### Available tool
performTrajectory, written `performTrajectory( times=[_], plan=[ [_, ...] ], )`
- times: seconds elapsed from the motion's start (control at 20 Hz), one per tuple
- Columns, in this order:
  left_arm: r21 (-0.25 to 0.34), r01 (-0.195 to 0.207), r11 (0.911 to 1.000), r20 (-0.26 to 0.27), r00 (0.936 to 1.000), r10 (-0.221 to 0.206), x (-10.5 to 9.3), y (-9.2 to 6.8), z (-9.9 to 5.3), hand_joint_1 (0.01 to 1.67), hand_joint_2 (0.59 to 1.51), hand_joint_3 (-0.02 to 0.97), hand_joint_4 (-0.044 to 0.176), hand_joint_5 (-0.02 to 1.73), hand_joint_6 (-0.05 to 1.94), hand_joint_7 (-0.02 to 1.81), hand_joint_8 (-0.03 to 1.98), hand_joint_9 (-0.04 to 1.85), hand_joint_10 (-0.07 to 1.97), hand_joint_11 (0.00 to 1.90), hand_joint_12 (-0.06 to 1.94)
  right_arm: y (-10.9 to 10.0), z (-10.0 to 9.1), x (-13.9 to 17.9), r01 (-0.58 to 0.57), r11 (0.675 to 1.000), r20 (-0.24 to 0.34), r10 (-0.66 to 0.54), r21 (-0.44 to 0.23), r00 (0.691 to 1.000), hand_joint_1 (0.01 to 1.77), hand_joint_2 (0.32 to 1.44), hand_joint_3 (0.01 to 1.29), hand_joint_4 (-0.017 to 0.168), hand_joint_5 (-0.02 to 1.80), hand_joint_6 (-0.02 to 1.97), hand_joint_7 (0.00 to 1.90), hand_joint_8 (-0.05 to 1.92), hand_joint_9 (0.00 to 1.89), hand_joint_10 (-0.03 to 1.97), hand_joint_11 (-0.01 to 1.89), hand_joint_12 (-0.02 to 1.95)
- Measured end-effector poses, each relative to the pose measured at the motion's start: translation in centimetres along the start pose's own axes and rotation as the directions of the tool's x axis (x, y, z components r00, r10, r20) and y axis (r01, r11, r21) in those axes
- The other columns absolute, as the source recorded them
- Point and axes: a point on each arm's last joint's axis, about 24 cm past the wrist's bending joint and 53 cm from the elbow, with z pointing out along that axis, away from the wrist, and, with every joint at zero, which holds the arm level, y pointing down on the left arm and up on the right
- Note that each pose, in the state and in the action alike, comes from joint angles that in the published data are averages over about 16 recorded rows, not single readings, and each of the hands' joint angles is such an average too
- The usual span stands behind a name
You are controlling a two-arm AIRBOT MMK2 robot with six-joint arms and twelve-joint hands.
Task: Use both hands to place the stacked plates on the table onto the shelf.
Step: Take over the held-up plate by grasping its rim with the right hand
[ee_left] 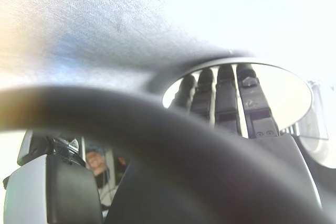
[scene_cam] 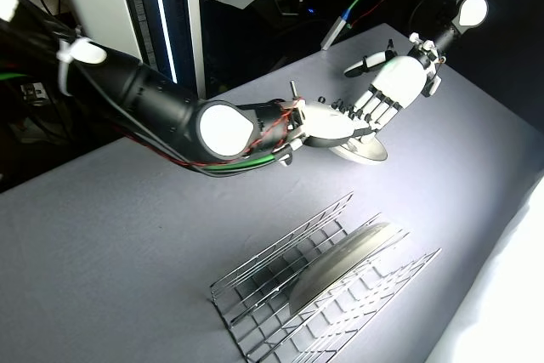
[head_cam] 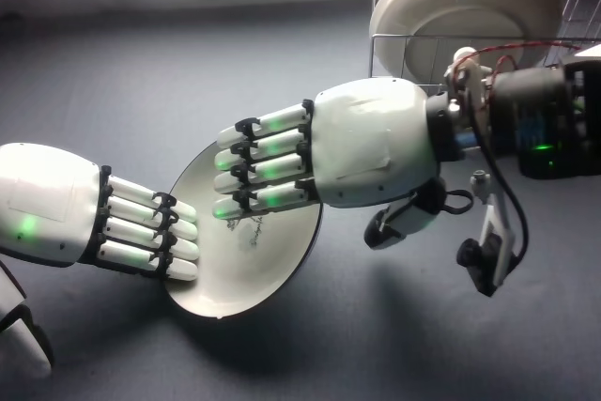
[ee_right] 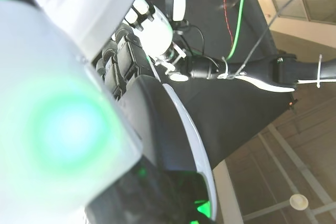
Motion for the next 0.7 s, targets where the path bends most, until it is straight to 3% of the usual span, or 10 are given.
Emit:
performTrajectory(
  times=[0.35,0.7],
  plan=[
    [0.004,-0.004,1.0000,0.000,1.0000,0.004,0.0,0.0,0.1,0.01,1.009,0.010,-0.011,-0.01,-0.03,0.00,-0.01,-0.01,-0.01,0.01,-0.02,-0.2,2.2,0.4,-0.024,1.000,0.009,0.024,0.010,1.000,1.07,0.92,0.01,0.002,0.23,0.02,0.23,0.02,0.23,0.04,0.07,0.47],
    [0.005,-0.011,0.9999,-0.003,0.9999,0.011,-0.2,0.0,0.0,0.01,1.015,0.009,-0.011,-0.01,-0.03,0.00,-0.02,-0.01,-0.01,0.01,-0.02,0.6,3.0,0.4,-0.044,0.999,0.025,0.044,-0.008,0.999,1.17,0.96,0.01,-0.004,0.60,0.25,0.65,0.19,0.67,0.31,0.46,0.90]
  ],
)
